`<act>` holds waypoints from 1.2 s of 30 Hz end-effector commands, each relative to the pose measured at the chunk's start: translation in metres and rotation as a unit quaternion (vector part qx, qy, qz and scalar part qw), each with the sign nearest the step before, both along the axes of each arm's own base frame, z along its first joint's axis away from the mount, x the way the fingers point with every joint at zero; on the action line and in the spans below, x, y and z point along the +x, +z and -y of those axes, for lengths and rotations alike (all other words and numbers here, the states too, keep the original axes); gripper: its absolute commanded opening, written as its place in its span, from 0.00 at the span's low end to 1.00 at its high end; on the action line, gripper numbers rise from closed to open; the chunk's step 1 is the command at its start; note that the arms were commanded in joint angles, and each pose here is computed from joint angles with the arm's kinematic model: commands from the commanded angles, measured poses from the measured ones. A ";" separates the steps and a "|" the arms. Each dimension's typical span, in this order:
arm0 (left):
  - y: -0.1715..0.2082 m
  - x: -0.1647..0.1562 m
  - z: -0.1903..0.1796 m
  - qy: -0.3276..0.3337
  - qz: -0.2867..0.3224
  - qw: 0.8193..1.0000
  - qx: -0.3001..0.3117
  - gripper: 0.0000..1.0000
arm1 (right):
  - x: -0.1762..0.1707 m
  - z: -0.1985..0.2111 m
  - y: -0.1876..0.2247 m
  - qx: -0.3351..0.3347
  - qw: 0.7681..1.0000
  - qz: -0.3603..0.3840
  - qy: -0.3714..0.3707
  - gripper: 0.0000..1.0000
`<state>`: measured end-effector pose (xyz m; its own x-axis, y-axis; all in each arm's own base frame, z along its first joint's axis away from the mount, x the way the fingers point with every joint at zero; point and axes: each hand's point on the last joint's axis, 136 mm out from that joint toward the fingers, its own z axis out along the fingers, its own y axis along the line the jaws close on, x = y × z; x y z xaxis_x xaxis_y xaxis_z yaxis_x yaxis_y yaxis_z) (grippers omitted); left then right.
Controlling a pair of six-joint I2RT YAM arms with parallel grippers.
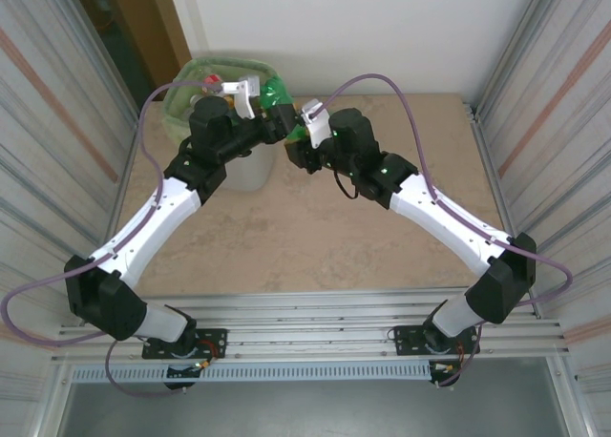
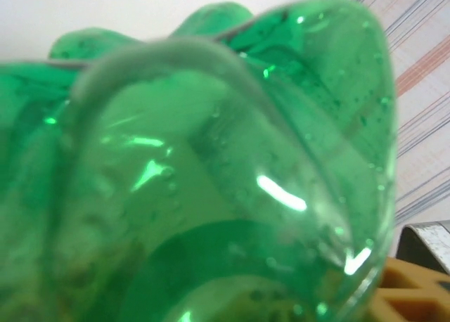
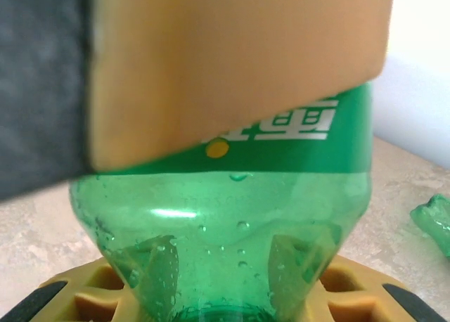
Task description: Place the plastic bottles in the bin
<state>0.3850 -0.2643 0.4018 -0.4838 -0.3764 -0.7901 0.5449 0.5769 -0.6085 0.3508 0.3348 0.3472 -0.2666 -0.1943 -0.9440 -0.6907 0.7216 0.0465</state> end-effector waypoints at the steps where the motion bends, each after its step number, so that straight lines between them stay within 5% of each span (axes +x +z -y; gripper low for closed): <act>1: 0.025 0.008 -0.008 0.020 0.034 0.999 -0.010 0.46 | -0.004 -0.004 0.019 0.001 1.000 0.027 0.005 0.24; 5: 0.033 0.015 -0.021 0.034 0.042 0.999 -0.006 0.31 | -0.003 0.001 0.021 -0.001 1.000 0.030 -0.007 0.52; 8: 0.041 0.026 -0.035 0.051 0.050 0.997 0.015 0.30 | -0.002 0.007 0.023 -0.003 0.999 0.035 -0.022 0.76; 13: 0.047 0.053 -0.063 0.077 0.040 0.995 0.040 0.31 | -0.003 0.016 0.023 0.000 0.999 0.037 -0.038 0.98; 30: -0.005 0.132 -0.128 0.081 -0.077 0.986 0.121 0.37 | 0.006 0.066 0.005 -0.008 0.985 0.015 -0.173 0.97; 36: -0.027 0.142 -0.132 0.086 -0.103 0.980 0.149 0.52 | 0.009 0.076 -0.003 -0.022 0.979 0.010 -0.203 0.98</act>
